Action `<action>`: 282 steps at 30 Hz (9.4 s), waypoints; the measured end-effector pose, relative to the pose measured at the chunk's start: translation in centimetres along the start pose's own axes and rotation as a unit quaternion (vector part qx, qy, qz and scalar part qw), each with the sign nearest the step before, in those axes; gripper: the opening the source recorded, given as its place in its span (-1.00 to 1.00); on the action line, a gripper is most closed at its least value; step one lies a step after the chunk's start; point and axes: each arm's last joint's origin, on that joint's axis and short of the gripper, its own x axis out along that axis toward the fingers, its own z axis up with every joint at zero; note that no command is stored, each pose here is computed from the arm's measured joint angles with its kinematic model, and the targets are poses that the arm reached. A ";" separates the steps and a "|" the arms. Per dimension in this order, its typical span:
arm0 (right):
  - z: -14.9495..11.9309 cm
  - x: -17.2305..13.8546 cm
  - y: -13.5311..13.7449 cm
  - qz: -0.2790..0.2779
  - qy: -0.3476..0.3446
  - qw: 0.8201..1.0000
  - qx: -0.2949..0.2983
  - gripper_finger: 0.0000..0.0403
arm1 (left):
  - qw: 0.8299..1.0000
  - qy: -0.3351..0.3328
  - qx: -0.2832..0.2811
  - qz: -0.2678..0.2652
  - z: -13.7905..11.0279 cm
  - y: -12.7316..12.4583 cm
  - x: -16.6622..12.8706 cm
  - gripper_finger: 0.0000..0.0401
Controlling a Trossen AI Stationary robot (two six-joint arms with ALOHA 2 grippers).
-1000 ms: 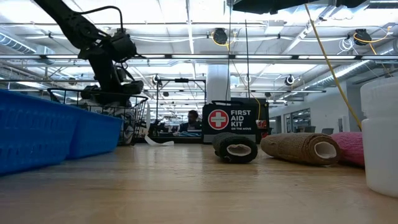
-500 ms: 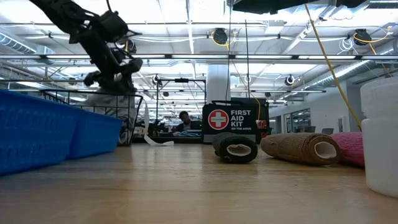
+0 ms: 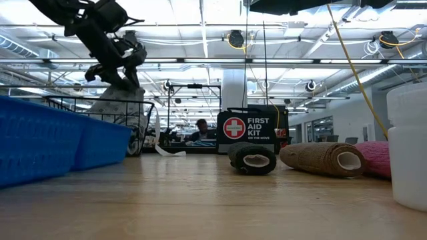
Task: Pick & Place Medicine items
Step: Put the the gray patient gown into the black basket, then put the bottom right white pill bottle into the top blue basket
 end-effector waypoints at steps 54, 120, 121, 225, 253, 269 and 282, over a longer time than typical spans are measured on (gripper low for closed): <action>1.2 -6.1 1.7 0.170 0.056 0.982 0.063 -0.42 | 0.907 -0.096 0.035 -0.408 -0.9 3.2 -17.3 0.51; -8.1 -28.9 18.3 0.329 0.495 0.791 0.148 0.20 | 0.901 -0.087 0.073 -0.420 -3.3 3.4 -16.3 0.54; -8.3 -28.8 18.3 0.329 0.489 0.792 0.159 0.19 | 0.901 -0.087 0.073 -0.420 -3.3 3.4 -16.3 0.54; -9.1 -2.5 11.8 0.267 0.196 0.929 0.164 -0.34 | 0.778 0.011 0.364 -0.512 -13.7 -28.1 -0.6 0.53; -8.8 -3.0 11.7 0.292 0.213 0.908 0.213 0.08 | 0.826 -0.020 0.349 -0.443 -8.0 -24.8 -5.1 -0.32; -8.2 -3.0 11.3 0.291 0.189 0.920 0.181 0.04 | 0.903 -0.046 0.204 -0.376 -16.5 -9.6 -13.7 -0.32; -8.0 -2.8 11.1 0.286 0.169 0.926 0.180 0.02 | 0.914 -0.072 0.203 -0.345 -23.8 -3.1 -13.2 -0.32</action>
